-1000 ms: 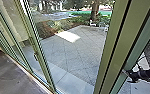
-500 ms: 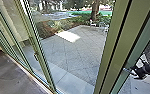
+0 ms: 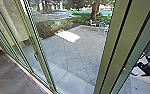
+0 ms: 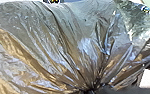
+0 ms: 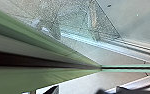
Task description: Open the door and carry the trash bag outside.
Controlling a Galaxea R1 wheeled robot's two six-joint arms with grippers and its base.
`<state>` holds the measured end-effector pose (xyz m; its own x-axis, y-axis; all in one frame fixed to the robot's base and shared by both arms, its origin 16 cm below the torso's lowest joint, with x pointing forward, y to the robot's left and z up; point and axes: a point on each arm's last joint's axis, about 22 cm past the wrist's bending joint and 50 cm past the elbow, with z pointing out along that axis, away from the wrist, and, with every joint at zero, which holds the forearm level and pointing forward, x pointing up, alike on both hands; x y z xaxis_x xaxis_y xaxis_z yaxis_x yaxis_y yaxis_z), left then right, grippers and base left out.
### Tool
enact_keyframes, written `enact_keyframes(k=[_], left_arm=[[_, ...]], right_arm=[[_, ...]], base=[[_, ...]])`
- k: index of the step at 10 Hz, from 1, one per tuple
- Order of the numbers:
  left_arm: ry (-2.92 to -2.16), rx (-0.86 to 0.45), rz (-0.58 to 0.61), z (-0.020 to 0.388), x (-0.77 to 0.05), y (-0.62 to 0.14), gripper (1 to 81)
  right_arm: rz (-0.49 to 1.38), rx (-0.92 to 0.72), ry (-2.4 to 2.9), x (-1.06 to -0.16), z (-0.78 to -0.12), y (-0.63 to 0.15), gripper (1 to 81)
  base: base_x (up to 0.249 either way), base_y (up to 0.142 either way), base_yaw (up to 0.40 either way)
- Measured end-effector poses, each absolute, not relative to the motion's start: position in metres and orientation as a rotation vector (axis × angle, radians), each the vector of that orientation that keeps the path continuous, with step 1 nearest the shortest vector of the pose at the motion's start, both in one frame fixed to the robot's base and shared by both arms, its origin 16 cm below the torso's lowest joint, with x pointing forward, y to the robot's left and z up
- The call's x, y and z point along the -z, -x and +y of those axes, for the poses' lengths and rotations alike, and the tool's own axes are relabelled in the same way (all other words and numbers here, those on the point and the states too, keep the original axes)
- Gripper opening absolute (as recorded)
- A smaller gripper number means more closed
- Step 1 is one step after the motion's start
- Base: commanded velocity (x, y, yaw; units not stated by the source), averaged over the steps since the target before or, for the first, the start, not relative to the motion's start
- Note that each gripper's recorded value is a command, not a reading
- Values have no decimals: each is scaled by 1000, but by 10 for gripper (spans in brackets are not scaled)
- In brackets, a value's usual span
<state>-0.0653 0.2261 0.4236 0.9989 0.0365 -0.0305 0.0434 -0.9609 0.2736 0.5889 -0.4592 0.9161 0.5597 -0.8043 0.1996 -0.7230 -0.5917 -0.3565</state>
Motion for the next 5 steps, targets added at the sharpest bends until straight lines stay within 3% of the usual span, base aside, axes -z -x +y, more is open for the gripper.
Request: enact_keyframes(k=[3, 5], left_arm=[[-2863, 36, 58, 226, -424, 65, 10], [-2860, 35, 60, 223, -424, 65, 10]], right_arm=[[1260, 546, 2667, -936, -475, -589, 811], [1097, 669, 2755, -967, -477, -607, 811]], base=[[0, 0, 0], [0, 0, 0]])
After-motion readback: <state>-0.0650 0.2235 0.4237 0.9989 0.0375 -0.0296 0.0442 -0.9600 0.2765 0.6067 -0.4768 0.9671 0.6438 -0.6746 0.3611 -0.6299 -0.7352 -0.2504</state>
